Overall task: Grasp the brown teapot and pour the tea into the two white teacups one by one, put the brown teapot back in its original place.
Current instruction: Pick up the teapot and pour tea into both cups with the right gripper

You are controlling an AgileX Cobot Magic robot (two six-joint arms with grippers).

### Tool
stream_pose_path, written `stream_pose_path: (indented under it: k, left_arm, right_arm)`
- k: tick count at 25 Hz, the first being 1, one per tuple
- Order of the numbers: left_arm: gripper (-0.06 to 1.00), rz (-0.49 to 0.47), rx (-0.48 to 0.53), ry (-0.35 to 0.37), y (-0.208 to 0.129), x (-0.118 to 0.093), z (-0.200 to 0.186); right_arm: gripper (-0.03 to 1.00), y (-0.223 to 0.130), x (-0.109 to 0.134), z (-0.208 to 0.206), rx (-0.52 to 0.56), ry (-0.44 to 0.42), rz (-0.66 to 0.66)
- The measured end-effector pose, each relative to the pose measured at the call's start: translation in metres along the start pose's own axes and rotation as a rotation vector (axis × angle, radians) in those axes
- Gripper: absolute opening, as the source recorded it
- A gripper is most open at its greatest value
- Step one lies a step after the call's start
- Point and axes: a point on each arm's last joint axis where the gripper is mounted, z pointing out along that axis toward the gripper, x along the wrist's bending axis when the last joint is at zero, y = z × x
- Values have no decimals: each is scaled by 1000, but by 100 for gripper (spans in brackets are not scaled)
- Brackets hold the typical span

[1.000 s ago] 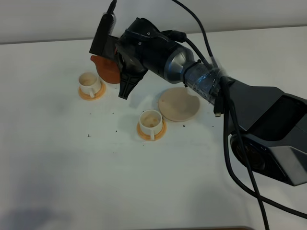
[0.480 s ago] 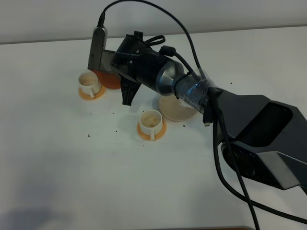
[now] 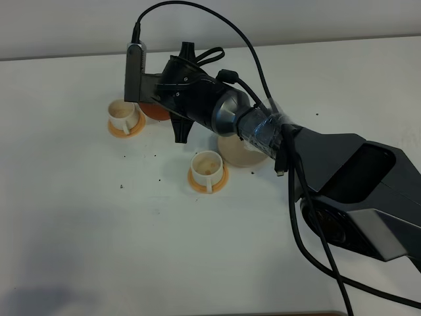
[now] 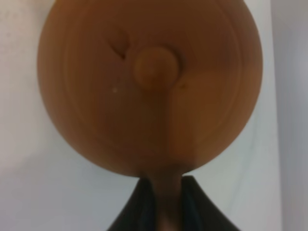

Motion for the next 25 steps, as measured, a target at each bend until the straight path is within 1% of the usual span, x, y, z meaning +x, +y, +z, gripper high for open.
stream_pose_path:
  k: [9,14,25]
  left_arm:
    - [27,0,0,0,0,0,0]
    - [27,0,0,0,0,0,0]
    - [27,0,0,0,0,0,0]
  right_arm:
    - [9,7,-1,-2,-16,-71,-104]
    - [9,7,-4,-2,-9,-105,-144]
    - [9,18,-1,-10,-1,-174,-251]
